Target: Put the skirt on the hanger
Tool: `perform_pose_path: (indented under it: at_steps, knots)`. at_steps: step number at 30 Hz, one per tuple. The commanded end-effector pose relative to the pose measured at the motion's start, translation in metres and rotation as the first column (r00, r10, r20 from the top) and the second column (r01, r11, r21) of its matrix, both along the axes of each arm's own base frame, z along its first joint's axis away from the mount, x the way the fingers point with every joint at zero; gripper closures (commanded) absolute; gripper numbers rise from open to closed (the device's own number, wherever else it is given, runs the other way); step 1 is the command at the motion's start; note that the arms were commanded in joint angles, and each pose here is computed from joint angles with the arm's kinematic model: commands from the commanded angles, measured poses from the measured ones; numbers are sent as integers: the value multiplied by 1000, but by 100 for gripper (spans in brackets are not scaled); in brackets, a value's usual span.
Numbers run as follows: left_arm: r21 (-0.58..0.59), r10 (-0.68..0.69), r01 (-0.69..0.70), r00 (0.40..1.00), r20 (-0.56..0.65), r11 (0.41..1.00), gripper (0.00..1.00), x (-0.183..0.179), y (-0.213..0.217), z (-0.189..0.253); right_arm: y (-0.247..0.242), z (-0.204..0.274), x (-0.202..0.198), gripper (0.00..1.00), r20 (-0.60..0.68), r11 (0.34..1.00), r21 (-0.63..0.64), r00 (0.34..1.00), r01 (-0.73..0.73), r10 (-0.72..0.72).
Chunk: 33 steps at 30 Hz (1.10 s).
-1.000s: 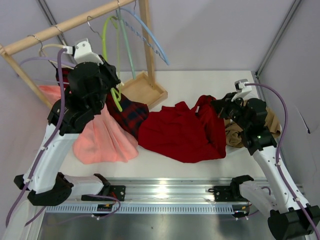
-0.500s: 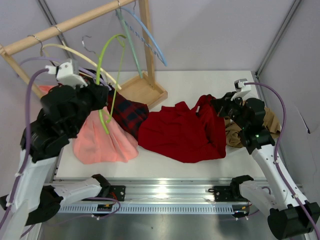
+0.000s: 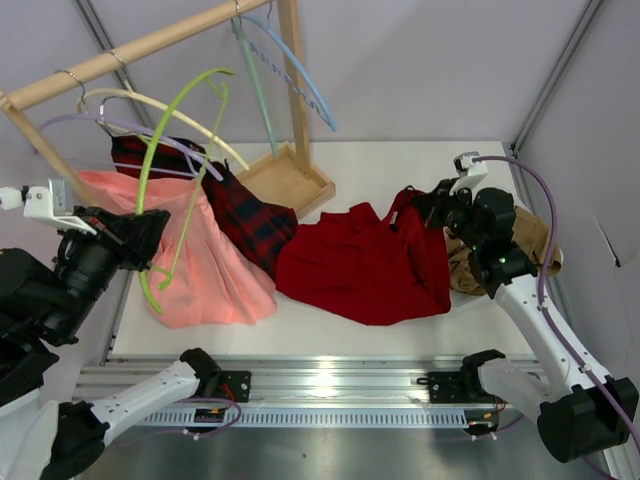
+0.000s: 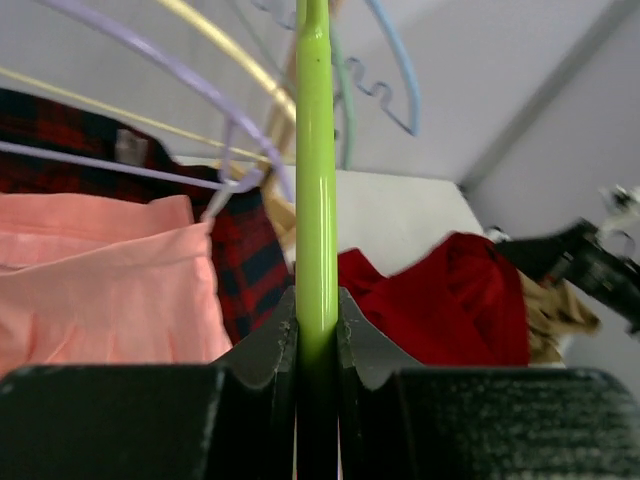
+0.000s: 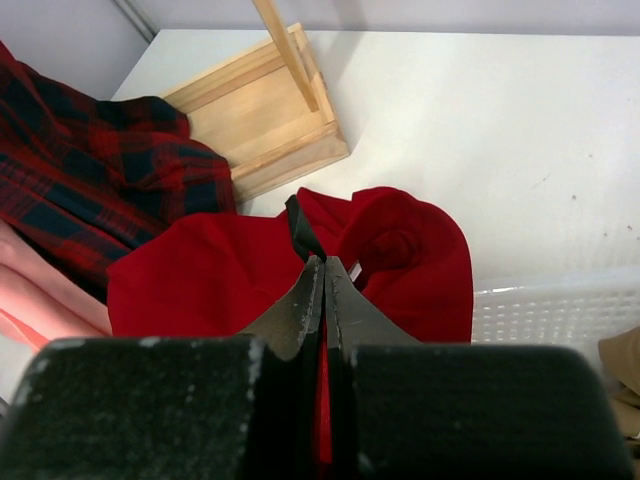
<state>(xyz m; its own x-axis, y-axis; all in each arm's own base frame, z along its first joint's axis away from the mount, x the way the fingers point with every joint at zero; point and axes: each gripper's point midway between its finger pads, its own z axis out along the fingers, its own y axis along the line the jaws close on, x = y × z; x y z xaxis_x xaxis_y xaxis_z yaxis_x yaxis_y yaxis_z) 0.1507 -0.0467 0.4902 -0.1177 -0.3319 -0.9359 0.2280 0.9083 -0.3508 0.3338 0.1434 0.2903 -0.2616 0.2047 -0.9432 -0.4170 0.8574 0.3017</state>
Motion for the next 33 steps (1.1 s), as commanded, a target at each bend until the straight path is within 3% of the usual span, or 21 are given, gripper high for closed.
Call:
perform_pose_path:
  at_steps: [1,10,15,21,25,33]
  knots:
    - [47,-270,266,957,108,963,100,-16,-42,28,3,47,6,100,141,1000,5,990,1,-2]
    - [76,-513,510,828,226,857,100,-23,-99,60,-8,63,0,100,181,999,-23,982,47,-42]
    - [62,-674,677,713,193,733,100,-14,-154,44,-25,57,-2,100,148,990,-44,981,135,-127]
    - [10,-673,679,726,139,734,100,23,-194,22,-41,66,-11,100,165,978,-14,965,210,-204]
    - [-54,-711,715,699,78,697,100,34,-224,-3,-45,69,-19,100,194,976,-19,959,216,-208]
    - [-148,-691,682,722,-23,717,100,55,-247,-39,-72,61,-16,100,166,935,-44,925,353,-342]
